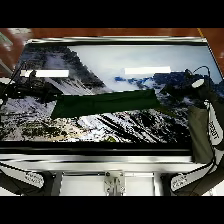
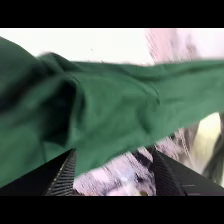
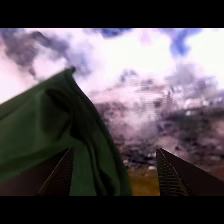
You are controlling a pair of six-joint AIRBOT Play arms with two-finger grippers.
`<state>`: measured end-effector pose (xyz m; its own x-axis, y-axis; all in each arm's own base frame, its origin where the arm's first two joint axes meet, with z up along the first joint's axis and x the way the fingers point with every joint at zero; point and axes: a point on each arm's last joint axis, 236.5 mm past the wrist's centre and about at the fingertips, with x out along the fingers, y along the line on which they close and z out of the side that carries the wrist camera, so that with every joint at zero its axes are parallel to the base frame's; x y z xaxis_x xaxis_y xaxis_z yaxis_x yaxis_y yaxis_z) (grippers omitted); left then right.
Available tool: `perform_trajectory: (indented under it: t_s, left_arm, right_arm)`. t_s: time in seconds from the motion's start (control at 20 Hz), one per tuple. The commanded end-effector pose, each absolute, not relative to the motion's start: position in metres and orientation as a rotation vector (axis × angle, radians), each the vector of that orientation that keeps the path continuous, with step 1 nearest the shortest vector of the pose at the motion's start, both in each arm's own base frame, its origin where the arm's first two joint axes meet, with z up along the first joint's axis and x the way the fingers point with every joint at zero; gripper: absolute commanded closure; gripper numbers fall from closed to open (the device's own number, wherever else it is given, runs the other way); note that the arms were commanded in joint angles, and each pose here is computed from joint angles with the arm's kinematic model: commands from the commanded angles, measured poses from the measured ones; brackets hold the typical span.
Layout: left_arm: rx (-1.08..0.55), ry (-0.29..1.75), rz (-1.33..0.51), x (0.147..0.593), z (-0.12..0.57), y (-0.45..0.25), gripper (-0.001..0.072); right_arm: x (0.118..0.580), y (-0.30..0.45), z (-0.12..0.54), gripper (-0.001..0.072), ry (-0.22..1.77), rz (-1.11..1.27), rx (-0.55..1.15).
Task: Fold the shirts.
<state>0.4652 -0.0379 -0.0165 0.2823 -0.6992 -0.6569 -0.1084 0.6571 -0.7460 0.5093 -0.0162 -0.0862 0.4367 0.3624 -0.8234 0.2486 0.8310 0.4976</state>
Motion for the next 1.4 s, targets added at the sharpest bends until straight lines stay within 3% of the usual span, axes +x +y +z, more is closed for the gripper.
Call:
perform_trajectory:
  t_s: [0.0,0.15,0.25,0.55,0.6,0.7,0.75,0.8,0.95,1.05,1.1,1.35]
  left_arm:
    - [-0.775,1.289,-0.543,0.449,0.001,-0.056,0.0145]
    - [-0.754,1.293,-0.574,0.448,0.006,-0.072,0.0145]
    - [-0.752,1.291,-0.61,0.448,0.009,-0.088,0.0145]
    - [-0.754,1.274,-0.738,0.445,0.026,-0.138,0.0146]
    - [-0.754,1.274,-0.75,0.444,0.027,-0.143,0.0146]
    - [-0.746,1.281,-0.762,0.442,0.027,-0.15,0.0189]
    - [-0.747,1.281,-0.767,0.441,0.028,-0.152,0.0222]
    - [-0.748,1.281,-0.772,0.441,0.029,-0.154,0.0236]
    - [-0.74,1.278,-0.777,0.441,0.028,-0.162,0.0556]
    - [-0.718,1.269,-0.783,0.443,0.027,-0.178,0.0584]
    - [-0.699,1.264,-0.792,0.443,0.026,-0.191,0.0658]
    - [-0.592,1.154,-0.789,0.453,0.015,-0.282,0.0665]
  right_arm:
    - [0.5,0.009,-0.096,0.0069,1.201,0.18,0.877]
    - [0.512,0.032,-0.097,0.0074,1.17,0.24,1.003]
    - [0.511,0.041,-0.105,0.0145,1.188,0.244,0.996]
    - [0.505,0.063,-0.122,0.0149,1.245,0.25,0.981]
    - [0.506,0.065,-0.123,0.0216,1.243,0.249,0.975]
    - [0.507,0.064,-0.123,0.0613,1.236,0.245,0.973]
    - [0.508,0.065,-0.122,0.0646,1.23,0.254,0.972]
    - [0.508,0.066,-0.115,0.0647,1.219,0.291,0.959]
    - [0.499,0.064,-0.073,0.0648,1.183,0.401,0.875]
    - [0.497,0.056,-0.023,0.0648,1.115,0.439,0.843]
    - [0.493,0.055,0.005,0.0648,1.081,0.459,0.826]
    - [0.437,0.077,0.13,0.0648,0.992,0.556,0.694]
